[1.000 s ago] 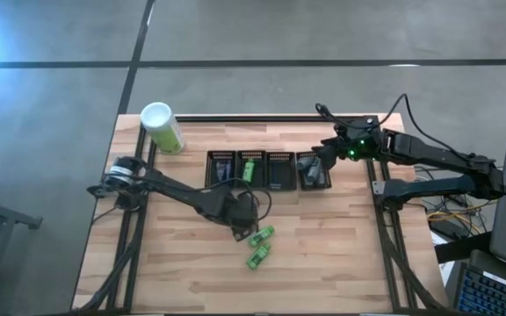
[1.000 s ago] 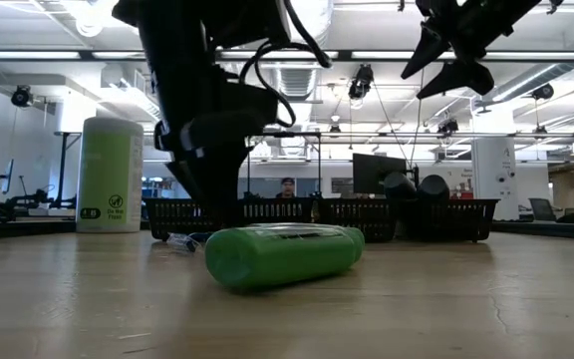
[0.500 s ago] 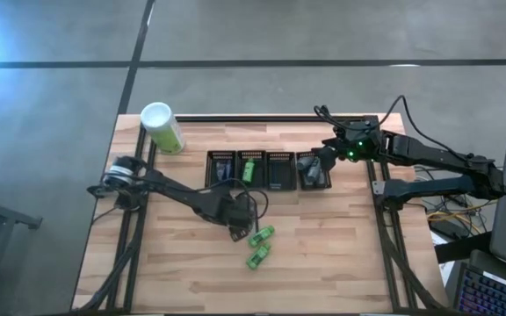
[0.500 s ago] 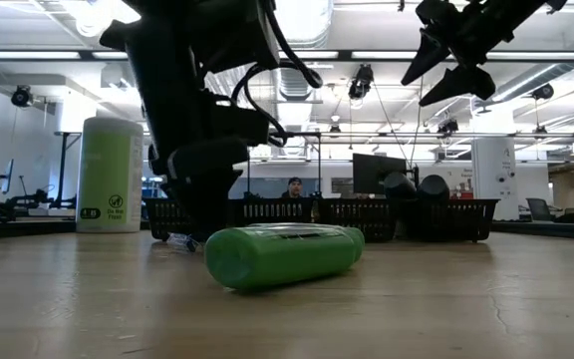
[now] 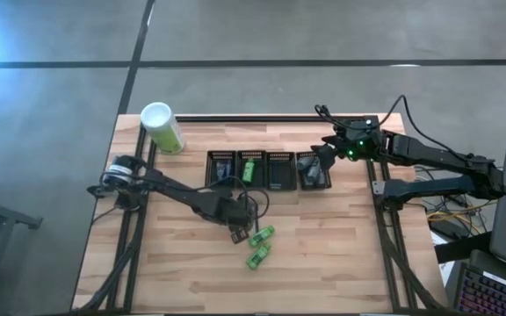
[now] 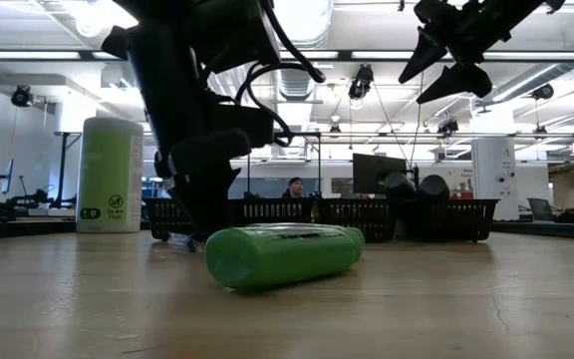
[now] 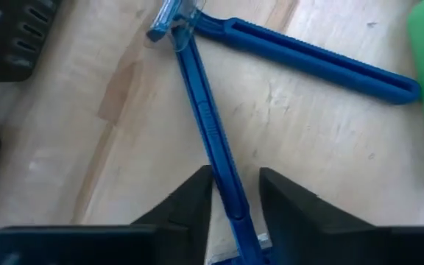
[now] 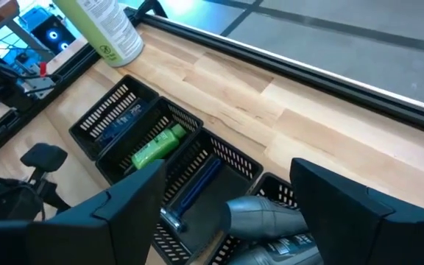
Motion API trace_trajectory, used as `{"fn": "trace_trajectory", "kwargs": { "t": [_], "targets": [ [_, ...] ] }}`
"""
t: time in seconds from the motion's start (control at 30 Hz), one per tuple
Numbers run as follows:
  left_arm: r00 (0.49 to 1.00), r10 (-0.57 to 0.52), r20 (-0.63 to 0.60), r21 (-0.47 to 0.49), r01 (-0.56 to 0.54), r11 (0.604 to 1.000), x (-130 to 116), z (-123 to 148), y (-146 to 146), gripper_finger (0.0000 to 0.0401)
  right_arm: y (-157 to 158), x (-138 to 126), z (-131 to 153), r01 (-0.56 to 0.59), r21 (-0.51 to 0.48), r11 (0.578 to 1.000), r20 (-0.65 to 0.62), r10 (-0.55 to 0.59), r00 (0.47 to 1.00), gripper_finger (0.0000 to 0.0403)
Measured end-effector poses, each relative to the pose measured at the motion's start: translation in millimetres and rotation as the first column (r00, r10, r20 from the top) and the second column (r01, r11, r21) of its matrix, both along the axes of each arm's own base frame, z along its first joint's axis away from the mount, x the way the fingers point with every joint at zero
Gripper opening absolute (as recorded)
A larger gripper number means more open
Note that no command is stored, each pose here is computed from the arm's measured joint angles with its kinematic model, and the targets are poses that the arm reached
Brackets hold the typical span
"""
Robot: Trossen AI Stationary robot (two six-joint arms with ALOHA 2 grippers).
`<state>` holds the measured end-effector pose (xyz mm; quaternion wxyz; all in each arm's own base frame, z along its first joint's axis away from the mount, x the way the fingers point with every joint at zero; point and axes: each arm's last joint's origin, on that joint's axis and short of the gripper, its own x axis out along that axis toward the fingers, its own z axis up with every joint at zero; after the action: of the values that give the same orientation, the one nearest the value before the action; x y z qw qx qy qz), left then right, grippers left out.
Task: Pick & Place Travel size toiletries
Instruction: Put the blue razor into the middle right black bin
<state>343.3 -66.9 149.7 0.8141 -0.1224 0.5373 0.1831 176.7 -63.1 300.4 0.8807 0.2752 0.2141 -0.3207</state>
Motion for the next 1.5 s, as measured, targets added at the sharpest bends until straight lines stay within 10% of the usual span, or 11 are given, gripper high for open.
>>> {"fn": "trace_trajectory", "kwargs": {
  "t": [0.23, 0.77, 1.2, 1.5],
  "targets": [
    [1.0, 0.006, -0.002, 0.005, -0.006, 1.0, 1, 0, 4, 0.0037, 0, 0, 0, 0.0, 0.0, 1.0, 0.001, 0.0, 1.0, 0.026],
    [0.977, 0.133, 0.166, -0.099, -0.117, 0.988, 1, 45, 13, 0.0035, 1, 1, 0, 0.016, 0.08, 0.997, 0.046, -0.02, 0.999, 0.0223],
    [0.702, 0.409, 0.583, -0.403, -0.187, 0.896, 27, 102, 89, 0.0036, 1, 2, 4, 0.054, 0.168, 0.984, 0.133, -0.076, 0.988, 0.0261],
    [0.657, 0.432, 0.618, -0.431, -0.177, 0.885, 28, 107, 107, 0.0037, 3, 3, 3, 0.025, 0.28, 0.96, 0.17, -0.075, 0.983, 0.028]
  ]
}}
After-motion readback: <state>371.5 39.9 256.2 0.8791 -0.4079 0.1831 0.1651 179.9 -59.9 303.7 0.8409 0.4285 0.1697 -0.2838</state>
